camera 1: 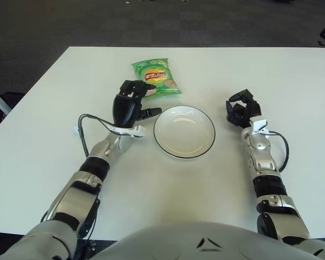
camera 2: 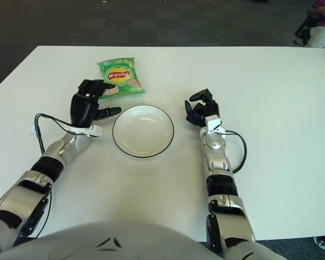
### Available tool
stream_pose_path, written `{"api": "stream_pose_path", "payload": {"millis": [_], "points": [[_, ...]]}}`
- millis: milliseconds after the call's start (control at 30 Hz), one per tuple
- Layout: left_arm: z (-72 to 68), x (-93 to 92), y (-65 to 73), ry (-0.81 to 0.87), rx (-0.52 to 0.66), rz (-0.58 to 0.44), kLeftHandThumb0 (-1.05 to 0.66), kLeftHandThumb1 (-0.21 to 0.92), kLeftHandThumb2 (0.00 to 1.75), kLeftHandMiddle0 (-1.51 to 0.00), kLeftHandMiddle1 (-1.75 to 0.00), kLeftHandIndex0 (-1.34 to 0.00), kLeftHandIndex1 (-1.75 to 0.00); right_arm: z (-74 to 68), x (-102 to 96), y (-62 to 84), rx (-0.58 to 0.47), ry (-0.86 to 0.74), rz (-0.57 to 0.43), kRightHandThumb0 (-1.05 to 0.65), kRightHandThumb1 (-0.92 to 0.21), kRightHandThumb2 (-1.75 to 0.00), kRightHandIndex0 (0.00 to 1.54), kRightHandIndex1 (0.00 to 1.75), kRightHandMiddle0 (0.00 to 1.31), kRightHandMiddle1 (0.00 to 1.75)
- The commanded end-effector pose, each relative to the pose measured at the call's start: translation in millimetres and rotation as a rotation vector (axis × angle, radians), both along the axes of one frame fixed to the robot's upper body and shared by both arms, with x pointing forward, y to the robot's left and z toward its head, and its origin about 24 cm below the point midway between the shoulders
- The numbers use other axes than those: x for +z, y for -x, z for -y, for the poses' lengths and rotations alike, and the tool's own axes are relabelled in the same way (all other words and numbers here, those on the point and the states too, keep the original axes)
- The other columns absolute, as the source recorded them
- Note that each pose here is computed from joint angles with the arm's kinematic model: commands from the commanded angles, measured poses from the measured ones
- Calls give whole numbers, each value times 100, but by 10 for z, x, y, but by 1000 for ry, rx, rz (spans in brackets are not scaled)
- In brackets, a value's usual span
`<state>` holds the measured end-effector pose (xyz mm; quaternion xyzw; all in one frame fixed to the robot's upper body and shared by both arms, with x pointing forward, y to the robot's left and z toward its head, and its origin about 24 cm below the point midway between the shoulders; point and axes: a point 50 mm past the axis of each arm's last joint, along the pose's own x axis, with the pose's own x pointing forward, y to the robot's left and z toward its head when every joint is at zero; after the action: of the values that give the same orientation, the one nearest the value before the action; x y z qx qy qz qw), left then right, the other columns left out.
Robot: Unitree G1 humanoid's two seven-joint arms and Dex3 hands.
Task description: Put the snack into the plate.
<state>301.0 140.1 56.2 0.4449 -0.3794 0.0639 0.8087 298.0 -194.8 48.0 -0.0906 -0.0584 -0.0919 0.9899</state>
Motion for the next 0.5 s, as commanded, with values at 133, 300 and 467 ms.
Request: {"api": "stream_pose_path", "payload": {"millis": [133, 300, 467], "points": [[-11, -67, -25, -136, 48, -45, -63, 86, 0, -29, 0, -30, -29, 5, 16, -20, 4, -8, -2, -38, -71, -80, 83, 175, 33, 175], [-11, -92, -35, -240, 88, -74, -63, 83, 0, -17, 0, -27, -12, 3, 15, -19, 7, -8, -1, -38, -71, -79, 83, 175, 33, 175], [-10, -107, -32, -288, 120, -87, -63, 80, 0, -10, 0, -21, -6, 1, 16, -17, 8, -9, -1, -38, -71, -79, 83, 175, 33, 175]]}}
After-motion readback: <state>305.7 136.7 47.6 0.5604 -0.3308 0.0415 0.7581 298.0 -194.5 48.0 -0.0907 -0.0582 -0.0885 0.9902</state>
